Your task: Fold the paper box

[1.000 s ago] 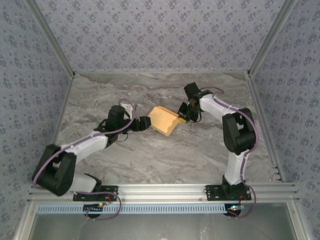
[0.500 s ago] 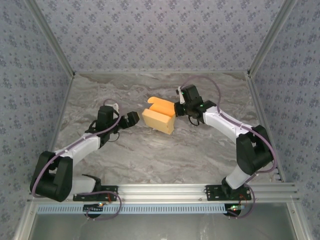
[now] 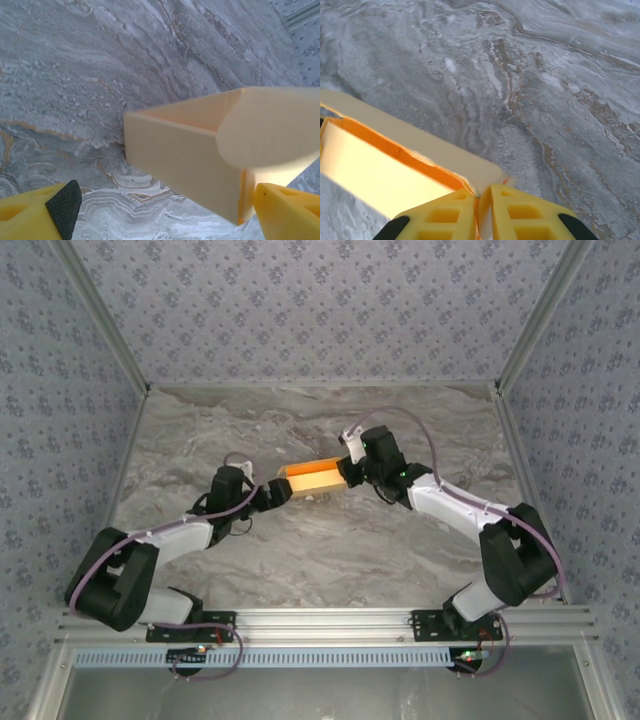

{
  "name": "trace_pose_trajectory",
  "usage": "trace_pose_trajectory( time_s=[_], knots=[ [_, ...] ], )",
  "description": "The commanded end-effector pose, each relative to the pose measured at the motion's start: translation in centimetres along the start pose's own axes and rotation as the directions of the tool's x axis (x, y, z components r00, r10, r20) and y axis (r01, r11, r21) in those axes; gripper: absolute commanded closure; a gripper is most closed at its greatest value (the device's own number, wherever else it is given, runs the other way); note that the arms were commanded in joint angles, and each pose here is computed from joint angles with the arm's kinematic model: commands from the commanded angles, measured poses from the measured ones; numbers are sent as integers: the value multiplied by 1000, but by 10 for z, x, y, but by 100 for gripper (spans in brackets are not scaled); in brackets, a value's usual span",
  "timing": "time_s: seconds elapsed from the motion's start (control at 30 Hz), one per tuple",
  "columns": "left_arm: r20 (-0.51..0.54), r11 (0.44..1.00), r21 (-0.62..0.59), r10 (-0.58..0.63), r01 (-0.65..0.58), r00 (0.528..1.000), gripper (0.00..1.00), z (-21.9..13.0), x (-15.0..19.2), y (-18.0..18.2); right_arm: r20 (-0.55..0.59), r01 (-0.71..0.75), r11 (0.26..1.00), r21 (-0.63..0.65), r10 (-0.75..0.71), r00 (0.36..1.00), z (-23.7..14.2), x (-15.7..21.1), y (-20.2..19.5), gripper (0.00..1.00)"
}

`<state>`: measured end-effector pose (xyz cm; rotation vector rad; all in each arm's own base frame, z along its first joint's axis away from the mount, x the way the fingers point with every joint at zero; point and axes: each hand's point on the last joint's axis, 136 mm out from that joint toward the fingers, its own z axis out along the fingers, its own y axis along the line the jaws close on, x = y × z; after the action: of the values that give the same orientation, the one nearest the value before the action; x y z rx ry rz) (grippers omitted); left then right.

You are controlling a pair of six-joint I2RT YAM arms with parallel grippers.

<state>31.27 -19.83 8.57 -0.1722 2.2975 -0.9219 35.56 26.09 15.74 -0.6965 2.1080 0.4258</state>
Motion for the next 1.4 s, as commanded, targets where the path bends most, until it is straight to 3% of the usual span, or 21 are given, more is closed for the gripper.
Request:
trace_pose_trajectory(
  time_s=[0.0, 0.27, 0.33, 0.5, 0.6, 0.67, 0.73, 0.83, 0.93, 1.13, 1.37],
  knots=[
    [12, 998, -54, -30, 31, 999, 10, 5, 7, 12, 98, 104, 994, -20, -102, 990, -10, -9, 16, 82],
    [28, 995, -101, -14, 16, 1000, 9, 5, 4, 17, 78, 53, 999, 4, -53, 996, -19, -1, 7, 75],
    [22, 994, -105, -9, 12, 1000, 9, 4, 3, 16, 87, 32, 999, -4, -32, 996, -24, -3, 6, 64],
    [30, 996, -81, 25, -22, 999, 8, -10, 0, 8, 93, 6, 1000, -19, -4, 996, -42, -1, 2, 52],
    [27, 999, -37, 39, -38, 999, 6, -27, 2, -4, 66, -124, 992, 35, 121, 990, -53, 3, -22, 43],
    [16, 999, -31, 25, -25, 1000, 6, -39, 4, -8, 27, -279, 958, 70, 278, 960, -59, 8, -44, 42],
    [-4, 999, -39, 0, -1, 1000, 5, -51, 5, -10, -30, -481, 873, 81, 485, 874, -60, 16, -63, 39],
    [-20, 984, -105, -146, 143, 989, 3, -62, -8, 6, -157, -642, 767, 25, 637, 755, -47, 17, -62, 36],
    [-29, 964, -150, -226, 219, 974, 3, -58, -24, 20, -263, -657, 754, -4, 633, 728, -25, 16, -48, 34],
    [-128, 964, -213, -187, 157, 974, 4, -21, -36, 30, -411, -601, 799, -11, 544, 731, 15, 22, -31, 33],
    [-244, 950, -275, -216, 146, 945, 8, 18, -11, 62, -496, -546, 838, 31, 487, 719, 51, 43, -32, 35]
  ],
)
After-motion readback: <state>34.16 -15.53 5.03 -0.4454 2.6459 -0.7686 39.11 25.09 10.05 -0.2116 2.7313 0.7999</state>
